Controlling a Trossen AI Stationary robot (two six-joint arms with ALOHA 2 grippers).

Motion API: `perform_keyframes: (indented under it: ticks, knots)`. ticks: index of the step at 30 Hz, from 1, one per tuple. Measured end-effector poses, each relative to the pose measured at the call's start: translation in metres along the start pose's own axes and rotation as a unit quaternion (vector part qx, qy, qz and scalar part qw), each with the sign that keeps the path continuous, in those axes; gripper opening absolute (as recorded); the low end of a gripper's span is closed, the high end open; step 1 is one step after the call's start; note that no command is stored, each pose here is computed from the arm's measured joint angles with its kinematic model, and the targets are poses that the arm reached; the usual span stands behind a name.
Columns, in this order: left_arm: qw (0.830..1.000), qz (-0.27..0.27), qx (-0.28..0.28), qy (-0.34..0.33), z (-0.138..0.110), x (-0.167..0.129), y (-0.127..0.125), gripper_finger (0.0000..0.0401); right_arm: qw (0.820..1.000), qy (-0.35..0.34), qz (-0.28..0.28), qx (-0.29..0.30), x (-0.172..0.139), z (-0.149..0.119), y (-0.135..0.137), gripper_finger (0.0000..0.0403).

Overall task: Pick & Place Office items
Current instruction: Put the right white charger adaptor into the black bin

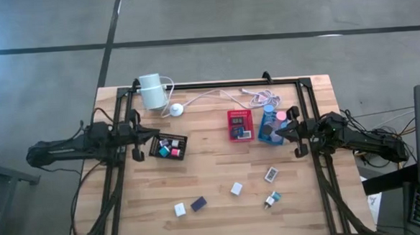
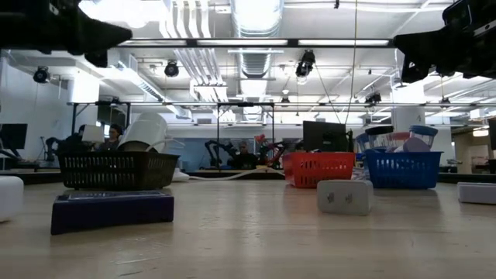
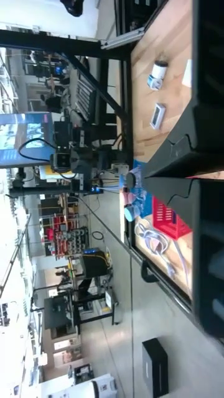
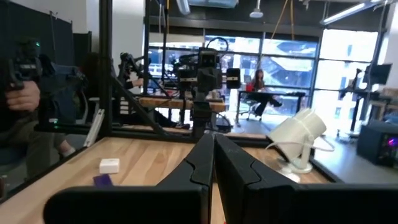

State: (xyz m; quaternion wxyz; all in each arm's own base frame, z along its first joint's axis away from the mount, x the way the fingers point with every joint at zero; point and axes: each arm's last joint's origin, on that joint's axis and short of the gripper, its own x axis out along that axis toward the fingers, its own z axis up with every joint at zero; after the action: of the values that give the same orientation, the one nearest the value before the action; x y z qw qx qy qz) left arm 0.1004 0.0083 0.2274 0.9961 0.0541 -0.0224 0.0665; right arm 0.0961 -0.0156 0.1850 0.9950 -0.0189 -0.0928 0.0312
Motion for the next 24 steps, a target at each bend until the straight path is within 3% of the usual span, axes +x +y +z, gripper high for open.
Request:
perform_keyframes:
  ticks: [8, 13, 24]
  knots:
    - [1.0, 0.001, -0.016, -0.01, -0.041, 0.002, -0.005, 0.0002, 1.0, 0.01, 0.003, 0.016, 0.0, -0.002, 0.0, 0.0008]
    - [0.999, 0.002, -0.013, -0.032, -0.039, 0.002, -0.004, 0.0003, 0.999, 0.027, 0.003, 0.02, 0.0, -0.005, 0.0, 0.0008]
    - [1.0, -0.014, -0.01, -0.008, -0.044, 0.002, -0.006, 0.0005, 0.999, 0.046, 0.003, 0.027, 0.0, -0.009, 0.0, 0.0008]
